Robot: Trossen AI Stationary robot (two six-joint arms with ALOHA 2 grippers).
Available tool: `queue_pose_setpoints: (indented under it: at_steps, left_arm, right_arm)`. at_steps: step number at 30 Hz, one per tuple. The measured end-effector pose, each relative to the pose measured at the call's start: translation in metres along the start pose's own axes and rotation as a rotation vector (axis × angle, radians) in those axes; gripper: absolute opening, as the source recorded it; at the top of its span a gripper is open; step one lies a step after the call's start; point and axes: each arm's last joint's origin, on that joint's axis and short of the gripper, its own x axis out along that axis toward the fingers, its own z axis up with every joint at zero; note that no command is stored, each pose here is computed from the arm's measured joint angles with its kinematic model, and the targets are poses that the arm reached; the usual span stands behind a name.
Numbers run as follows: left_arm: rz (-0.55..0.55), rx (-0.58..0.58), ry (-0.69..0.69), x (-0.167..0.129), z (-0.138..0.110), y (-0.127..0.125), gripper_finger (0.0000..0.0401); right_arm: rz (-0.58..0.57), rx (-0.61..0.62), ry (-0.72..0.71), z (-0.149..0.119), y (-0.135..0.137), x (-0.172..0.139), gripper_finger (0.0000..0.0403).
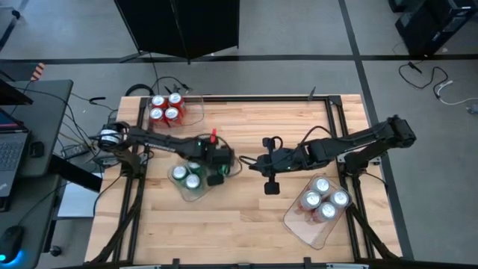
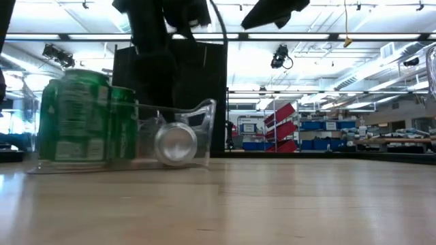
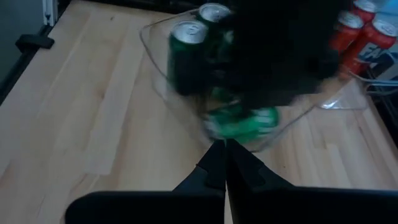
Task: Sort soda cans
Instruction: Adjust the green soda can in the transparent bin
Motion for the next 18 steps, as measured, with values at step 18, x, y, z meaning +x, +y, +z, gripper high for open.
queue_pose_setpoints:
  at_steps: [18]
  left_arm:
    - [0.068,-0.142,-0.017,-0.016,-0.004,0.042,0.0008]
  right_arm:
    - [-0.009,-0.003,-0.021,0.002,0.004,-0.014,0.0004]
